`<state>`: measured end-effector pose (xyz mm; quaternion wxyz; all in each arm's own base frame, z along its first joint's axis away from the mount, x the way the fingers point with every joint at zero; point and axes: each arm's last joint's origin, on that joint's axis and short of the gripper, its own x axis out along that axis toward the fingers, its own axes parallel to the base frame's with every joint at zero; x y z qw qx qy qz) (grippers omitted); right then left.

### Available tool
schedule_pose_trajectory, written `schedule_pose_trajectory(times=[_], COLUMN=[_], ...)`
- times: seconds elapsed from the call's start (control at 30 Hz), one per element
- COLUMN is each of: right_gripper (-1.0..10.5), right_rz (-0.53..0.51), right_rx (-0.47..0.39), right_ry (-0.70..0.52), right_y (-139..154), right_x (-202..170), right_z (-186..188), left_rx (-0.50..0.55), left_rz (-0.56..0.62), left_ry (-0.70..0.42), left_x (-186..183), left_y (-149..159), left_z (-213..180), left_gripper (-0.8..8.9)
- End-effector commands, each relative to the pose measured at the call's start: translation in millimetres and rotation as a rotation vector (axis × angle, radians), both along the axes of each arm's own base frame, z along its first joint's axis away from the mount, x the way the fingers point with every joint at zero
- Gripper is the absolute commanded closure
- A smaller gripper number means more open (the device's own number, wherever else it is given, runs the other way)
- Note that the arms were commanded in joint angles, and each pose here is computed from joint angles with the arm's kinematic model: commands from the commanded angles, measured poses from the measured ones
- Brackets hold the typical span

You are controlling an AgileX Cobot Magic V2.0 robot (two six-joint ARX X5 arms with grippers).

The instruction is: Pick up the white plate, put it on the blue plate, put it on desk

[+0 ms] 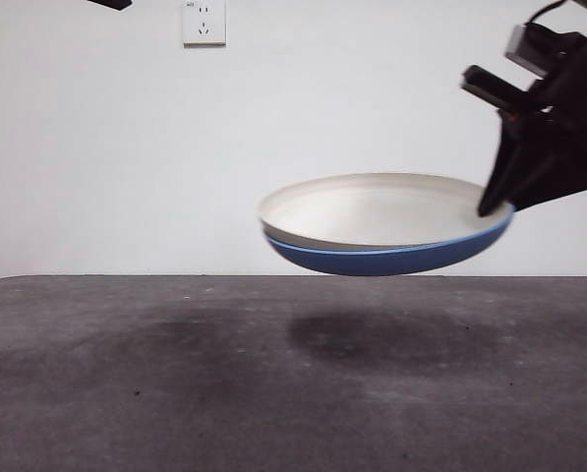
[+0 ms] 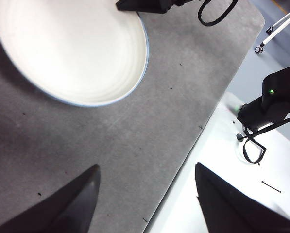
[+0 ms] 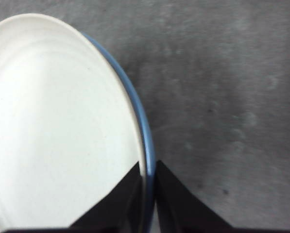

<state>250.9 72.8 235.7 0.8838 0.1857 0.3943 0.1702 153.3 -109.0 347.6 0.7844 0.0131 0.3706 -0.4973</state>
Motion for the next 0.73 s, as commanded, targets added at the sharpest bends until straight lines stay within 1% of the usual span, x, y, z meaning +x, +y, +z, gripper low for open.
schedule_pose_trajectory(times=[0.03,0.2,0.43,0.6,0.73], right_gripper=[9.3,9.3,9.3,9.3,9.4], right_rz=[0.002,0.027,0.053,0.063,0.066], right_rx=[0.045,0.054,0.080,0.048,0.041], right_ry=[-0.006,0.021,0.076,0.117,0.126], right_y=[13.5,33.7,61.2,76.4,82.3], right_x=[6.5,11.6,24.3,36.5,44.6], right_z=[2.9,-10.1,-39.1,-55.0,-59.2], left_rx=[-0.008,-0.008,-0.008,-0.008,-0.007], left_rz=[-0.013,-0.012,-0.012,-0.012,-0.013], left_ry=[-0.010,-0.009,-0.009,-0.008,-0.008], left_x=[1.3,1.3,1.3,1.2,1.2], left_y=[-2.0,-2.0,-2.0,-1.9,-1.9], left_z=[1.9,1.9,1.9,1.8,1.8], left_gripper=[5.02,5.02,5.02,5.02,5.02])
